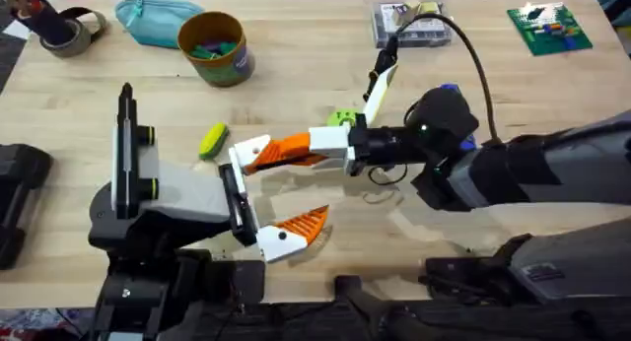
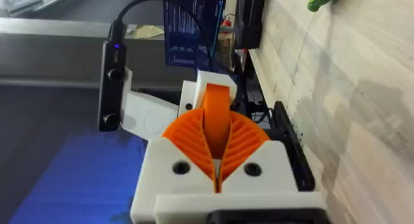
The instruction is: Pick up the gripper from the table and insert it into the empty holder that is missing its gripper. Then pick up a screw, insert it into the mounting hole, and use the screwdriver to tighten it. Finally, clean up the table by picking up the vegetable and placing it into the bucket.
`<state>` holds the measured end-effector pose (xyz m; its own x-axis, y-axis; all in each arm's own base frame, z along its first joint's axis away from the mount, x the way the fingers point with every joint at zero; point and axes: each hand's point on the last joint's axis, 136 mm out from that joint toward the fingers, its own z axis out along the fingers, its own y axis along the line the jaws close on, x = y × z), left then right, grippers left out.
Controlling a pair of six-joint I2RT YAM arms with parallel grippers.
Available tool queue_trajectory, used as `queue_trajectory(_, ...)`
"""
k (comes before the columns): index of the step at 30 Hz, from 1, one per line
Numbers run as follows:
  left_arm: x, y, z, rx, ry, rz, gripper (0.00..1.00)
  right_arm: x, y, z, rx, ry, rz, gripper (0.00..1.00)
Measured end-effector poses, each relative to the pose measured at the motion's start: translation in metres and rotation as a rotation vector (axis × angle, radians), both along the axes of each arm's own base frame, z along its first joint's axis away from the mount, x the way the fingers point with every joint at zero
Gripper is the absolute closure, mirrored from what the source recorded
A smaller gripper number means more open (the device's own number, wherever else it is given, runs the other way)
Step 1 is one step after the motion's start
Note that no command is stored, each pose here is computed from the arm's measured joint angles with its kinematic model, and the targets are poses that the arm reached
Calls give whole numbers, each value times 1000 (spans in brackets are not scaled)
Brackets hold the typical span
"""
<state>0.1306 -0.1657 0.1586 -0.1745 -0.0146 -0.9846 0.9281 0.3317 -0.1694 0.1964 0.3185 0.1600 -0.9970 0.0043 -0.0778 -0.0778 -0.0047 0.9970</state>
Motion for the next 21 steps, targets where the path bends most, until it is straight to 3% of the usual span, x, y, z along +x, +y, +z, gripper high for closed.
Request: queue_trajectory(21,6,3,0,-6,21,36,10,7,7,-1,-35,64,17,992)
